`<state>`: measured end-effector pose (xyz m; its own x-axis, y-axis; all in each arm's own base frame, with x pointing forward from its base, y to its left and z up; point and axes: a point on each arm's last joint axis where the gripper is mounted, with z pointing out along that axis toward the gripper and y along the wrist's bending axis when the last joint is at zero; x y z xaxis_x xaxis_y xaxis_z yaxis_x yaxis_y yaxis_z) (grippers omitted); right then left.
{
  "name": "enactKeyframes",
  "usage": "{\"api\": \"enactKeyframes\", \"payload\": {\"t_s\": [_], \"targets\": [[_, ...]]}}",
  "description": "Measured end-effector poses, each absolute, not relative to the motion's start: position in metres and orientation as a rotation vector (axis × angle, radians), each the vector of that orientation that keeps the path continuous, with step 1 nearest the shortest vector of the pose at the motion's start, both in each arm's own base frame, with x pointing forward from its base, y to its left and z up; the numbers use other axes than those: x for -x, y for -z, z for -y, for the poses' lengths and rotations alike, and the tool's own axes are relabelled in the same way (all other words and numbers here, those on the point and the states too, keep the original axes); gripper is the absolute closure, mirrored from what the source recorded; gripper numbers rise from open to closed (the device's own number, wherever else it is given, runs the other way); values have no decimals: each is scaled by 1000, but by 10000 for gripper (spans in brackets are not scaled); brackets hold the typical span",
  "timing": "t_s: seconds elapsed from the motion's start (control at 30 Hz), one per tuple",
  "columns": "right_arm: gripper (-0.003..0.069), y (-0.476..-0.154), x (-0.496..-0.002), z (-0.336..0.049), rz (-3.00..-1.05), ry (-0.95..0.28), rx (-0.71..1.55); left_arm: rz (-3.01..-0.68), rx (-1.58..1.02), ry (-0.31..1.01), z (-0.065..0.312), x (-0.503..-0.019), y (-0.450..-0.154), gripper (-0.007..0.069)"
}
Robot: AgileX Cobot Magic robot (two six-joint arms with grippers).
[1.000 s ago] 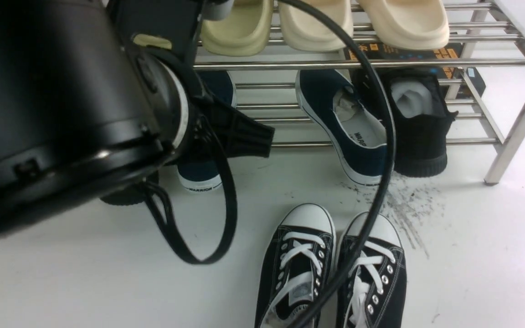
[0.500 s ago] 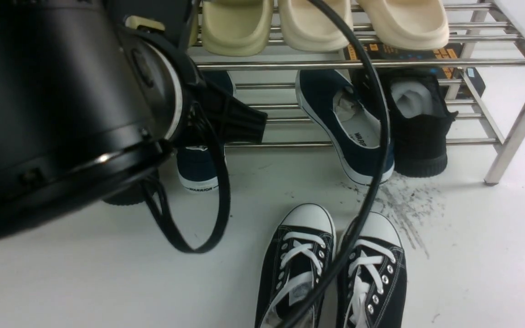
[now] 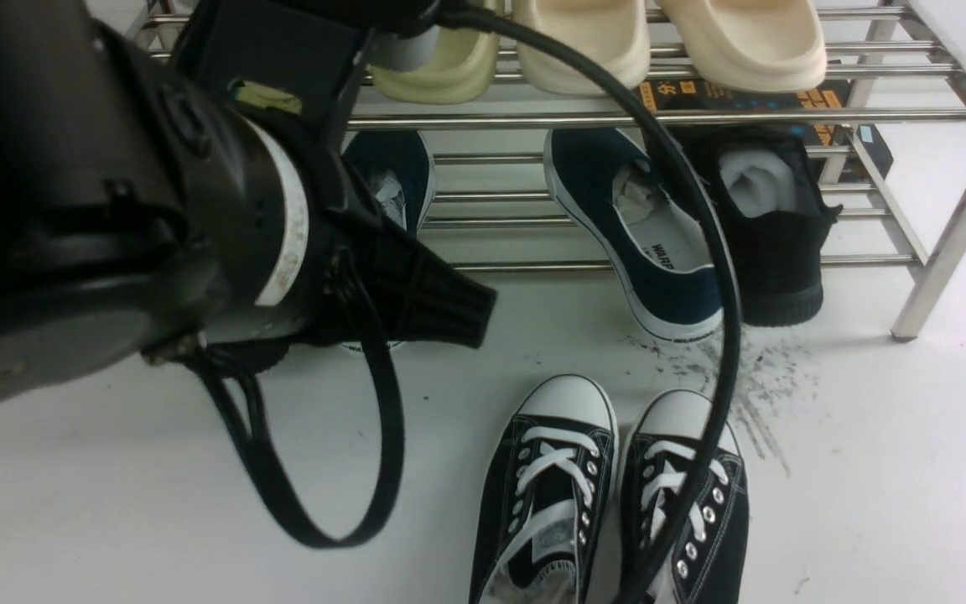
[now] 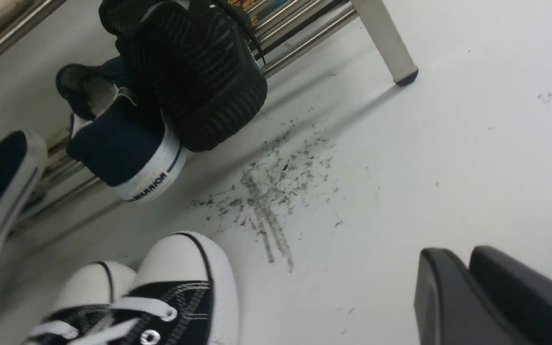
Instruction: Take the shoes off the shelf with your hand on the white table.
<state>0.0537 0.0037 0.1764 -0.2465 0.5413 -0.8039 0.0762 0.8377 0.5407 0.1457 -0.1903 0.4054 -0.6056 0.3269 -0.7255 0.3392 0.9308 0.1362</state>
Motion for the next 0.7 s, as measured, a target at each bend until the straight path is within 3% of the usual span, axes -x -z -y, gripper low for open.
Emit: {"api": "enactKeyframes", "payload": {"t_s": [0.2, 0.7], "targets": [[552, -176, -54, 0, -1824, -168, -168, -2296, -478, 50, 192, -143, -403, 591], [535, -174, -52, 3, -1870, -70, -99, -2463, -631, 159, 186, -121, -380, 591]]}}
